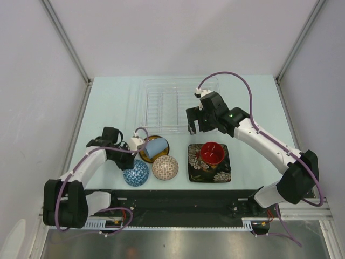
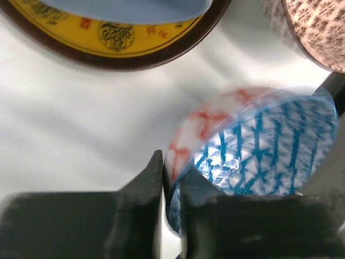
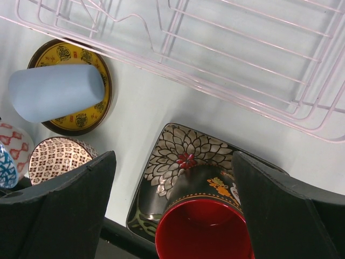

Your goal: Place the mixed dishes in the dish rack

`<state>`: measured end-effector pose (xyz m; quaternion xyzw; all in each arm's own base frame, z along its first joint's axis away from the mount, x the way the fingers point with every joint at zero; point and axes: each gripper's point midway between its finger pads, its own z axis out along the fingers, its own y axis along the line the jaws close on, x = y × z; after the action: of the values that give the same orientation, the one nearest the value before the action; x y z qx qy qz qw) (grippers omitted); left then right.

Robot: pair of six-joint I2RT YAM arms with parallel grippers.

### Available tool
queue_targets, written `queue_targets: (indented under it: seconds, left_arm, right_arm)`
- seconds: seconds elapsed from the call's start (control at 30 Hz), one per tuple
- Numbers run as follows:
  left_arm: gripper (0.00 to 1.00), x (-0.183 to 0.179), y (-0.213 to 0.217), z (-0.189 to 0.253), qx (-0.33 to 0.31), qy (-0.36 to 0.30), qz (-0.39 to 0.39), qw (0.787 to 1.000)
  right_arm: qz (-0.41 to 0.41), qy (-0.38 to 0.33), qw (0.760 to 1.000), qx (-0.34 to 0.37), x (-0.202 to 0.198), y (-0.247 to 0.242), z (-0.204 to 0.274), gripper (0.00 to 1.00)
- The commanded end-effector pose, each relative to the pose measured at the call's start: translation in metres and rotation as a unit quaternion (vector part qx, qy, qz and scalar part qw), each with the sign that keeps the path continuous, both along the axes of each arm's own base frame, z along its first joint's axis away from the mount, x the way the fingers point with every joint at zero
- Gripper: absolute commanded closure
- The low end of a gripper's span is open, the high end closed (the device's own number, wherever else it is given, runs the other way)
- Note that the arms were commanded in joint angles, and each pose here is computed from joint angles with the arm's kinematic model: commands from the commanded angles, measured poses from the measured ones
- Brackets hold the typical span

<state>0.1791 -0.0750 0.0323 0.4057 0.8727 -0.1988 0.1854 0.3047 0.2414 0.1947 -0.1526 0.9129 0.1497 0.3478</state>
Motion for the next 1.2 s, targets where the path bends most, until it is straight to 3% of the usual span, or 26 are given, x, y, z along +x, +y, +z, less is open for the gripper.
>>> queue_targets:
  seconds: [0.0,0.2,0.3,0.33,0.4,0.43,0.5,0.53,0.73,0.77,0.83,0.9,0.93,1.07,1.17]
  left_arm:
    - [1.0,0.018,0.009,0.02,0.029,-0.053,0.001,0.998]
    - [1.0,0.032,0.023,0.079,0.067,-0.097,0.002,0.993]
    - [1.0,0.063,0.035,0.134,0.098,-0.153,0.038,0.983]
    - [1.0,0.088,0.041,0.174,0.11,-0.206,0.069,0.97]
    - [1.0,0.122,0.045,0.204,0.111,-0.221,0.143,0.958]
    - [1.0,0.144,0.051,0.248,0.122,-0.272,0.184,0.937]
    - [1.0,0.177,0.051,0.264,0.122,-0.27,0.266,0.917]
    - [1.0,0.189,0.051,0.296,0.123,-0.302,0.287,0.901]
    - [1.0,0.244,0.021,0.299,0.193,-0.334,0.334,0.86]
    - [1.0,0.249,0.027,0.303,0.221,-0.351,0.354,0.838]
    - [1.0,0.268,0.007,0.293,0.252,-0.363,0.345,0.828]
    - [1.0,0.277,0.003,0.295,0.288,-0.376,0.367,0.801]
    - [1.0,0.288,-0.003,0.275,0.309,-0.365,0.364,0.799]
    - [1.0,0.312,-0.012,0.269,0.333,-0.4,0.403,0.753]
    - [1.0,0.326,-0.016,0.257,0.333,-0.407,0.423,0.738]
  right_arm:
    - [-0.006,-0.004,1.0,0.002,0.002,-0.002,0.001,0.06]
    - [-0.009,-0.01,1.0,0.003,0.002,-0.005,0.002,0.07]
    - [-0.011,-0.012,1.0,0.007,0.002,-0.007,0.0,0.07]
    - [-0.012,-0.013,1.0,0.009,0.002,-0.008,0.0,0.07]
    - [-0.019,-0.012,1.0,0.013,0.002,-0.009,-0.002,0.07]
    - [-0.026,-0.017,0.999,0.016,0.003,-0.011,0.001,0.07]
    - [-0.04,-0.021,0.999,0.025,0.005,-0.014,0.005,0.08]
    - [-0.047,-0.027,0.998,0.025,0.007,-0.018,0.007,0.08]
    - [-0.093,-0.072,0.992,0.05,0.008,-0.039,0.038,0.08]
    - [-0.097,-0.082,0.99,0.058,0.006,-0.043,0.047,0.09]
    - [-0.113,-0.093,0.987,0.06,0.005,-0.052,0.053,0.09]
    - [-0.126,-0.109,0.983,0.071,0.001,-0.06,0.064,0.09]
    - [-0.132,-0.111,0.982,0.074,0.001,-0.063,0.064,0.09]
    - [-0.137,-0.124,0.979,0.09,-0.006,-0.07,0.073,0.09]
    - [-0.143,-0.119,0.979,0.089,-0.01,-0.074,0.069,0.09]
